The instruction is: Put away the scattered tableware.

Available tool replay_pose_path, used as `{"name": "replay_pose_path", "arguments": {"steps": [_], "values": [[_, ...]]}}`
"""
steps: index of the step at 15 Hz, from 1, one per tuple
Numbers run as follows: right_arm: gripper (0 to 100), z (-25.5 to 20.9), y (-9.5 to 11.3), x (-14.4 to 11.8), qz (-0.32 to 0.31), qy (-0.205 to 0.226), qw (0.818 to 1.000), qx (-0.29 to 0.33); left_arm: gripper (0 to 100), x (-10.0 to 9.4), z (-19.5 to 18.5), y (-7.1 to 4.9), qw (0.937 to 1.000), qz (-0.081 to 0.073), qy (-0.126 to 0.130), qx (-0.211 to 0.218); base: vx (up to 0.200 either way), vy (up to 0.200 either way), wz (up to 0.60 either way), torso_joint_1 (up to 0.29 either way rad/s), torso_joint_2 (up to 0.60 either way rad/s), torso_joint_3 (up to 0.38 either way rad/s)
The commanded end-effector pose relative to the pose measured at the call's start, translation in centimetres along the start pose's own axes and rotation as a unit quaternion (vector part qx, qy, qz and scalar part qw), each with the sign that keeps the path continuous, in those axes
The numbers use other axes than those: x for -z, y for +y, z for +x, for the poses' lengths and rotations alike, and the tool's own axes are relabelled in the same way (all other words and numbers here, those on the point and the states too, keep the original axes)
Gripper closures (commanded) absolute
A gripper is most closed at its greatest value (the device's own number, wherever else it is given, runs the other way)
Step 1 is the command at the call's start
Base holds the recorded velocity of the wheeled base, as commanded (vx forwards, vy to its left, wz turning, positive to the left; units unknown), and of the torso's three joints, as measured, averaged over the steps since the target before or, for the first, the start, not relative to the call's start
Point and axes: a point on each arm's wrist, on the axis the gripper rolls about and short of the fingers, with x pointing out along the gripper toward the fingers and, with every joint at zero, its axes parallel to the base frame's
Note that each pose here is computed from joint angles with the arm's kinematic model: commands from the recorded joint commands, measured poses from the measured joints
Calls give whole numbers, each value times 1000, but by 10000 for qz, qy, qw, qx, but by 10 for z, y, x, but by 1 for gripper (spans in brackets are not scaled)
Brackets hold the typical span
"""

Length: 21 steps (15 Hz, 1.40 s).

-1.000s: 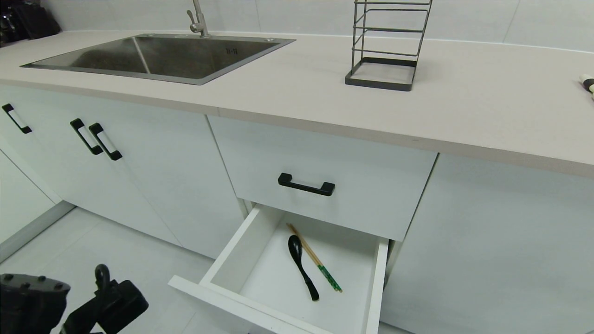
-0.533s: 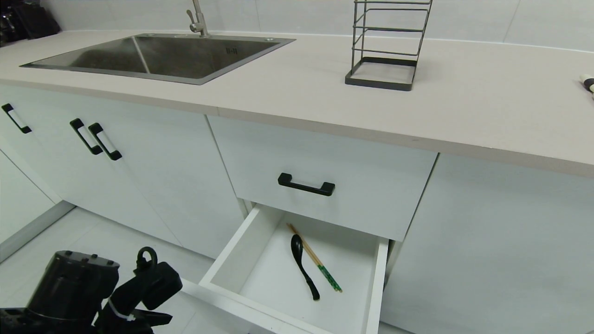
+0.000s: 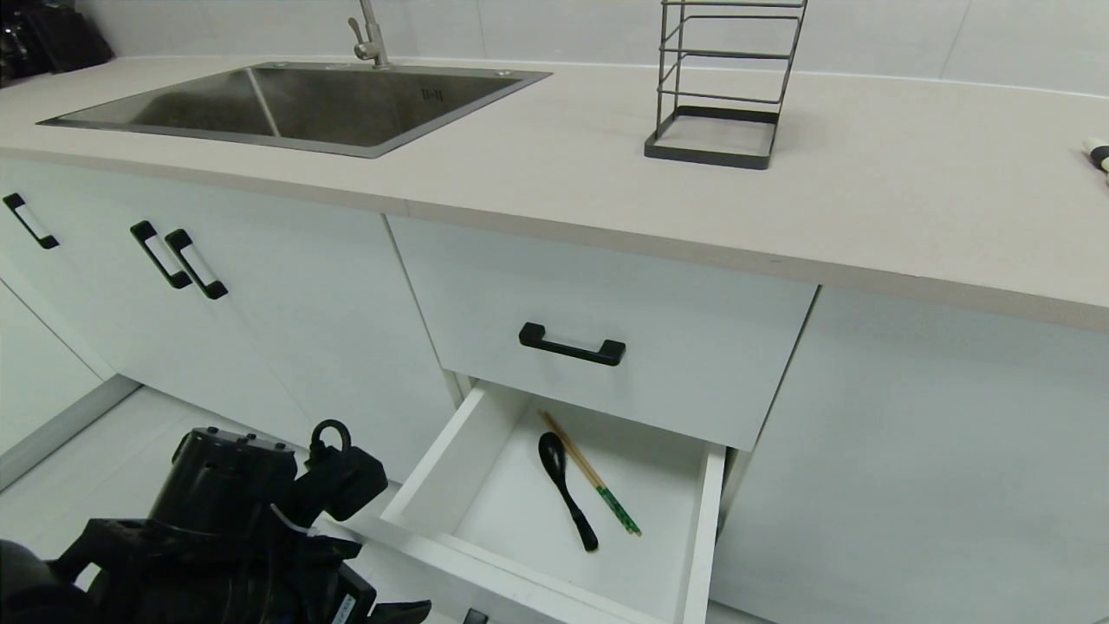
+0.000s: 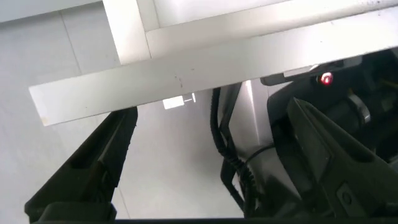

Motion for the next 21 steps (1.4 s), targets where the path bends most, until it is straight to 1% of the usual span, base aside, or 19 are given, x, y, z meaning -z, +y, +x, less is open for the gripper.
{"name": "replay_pose_path", "arguments": {"steps": [1,3,4,6,9,12,16,21], "values": [[0,0,0,0,-1,13,10000,-4,0,-5,8,1,10000,-33,78,25,0,0,0,0,0,0],[0,0,0,0,-1,13,10000,-4,0,-12,9,2,10000,-38,-8,35,0,0,0,0,0,0],[0,0,0,0,-1,13,10000,-4,0,-13,9,2,10000,-74,-23,33,0,0,0,0,0,0],[0,0,0,0,-1,13,10000,-4,0,-17,12,3,9999,-78,-54,37,0,0,0,0,0,0],[0,0,0,0,-1,13,10000,-4,0,-22,16,4,9998,-52,-212,20,0,0,0,0,0,0],[0,0,0,0,-1,13,10000,-4,0,-25,17,5,9996,-43,-280,10,0,0,0,0,0,0],[0,0,0,0,-1,13,10000,-4,0,-35,29,8,9986,-11,-522,-16,0,0,0,0,0,0],[0,0,0,0,-1,13,10000,-4,0,-42,34,10,9978,3,-656,7,0,0,0,0,0,0]]}}
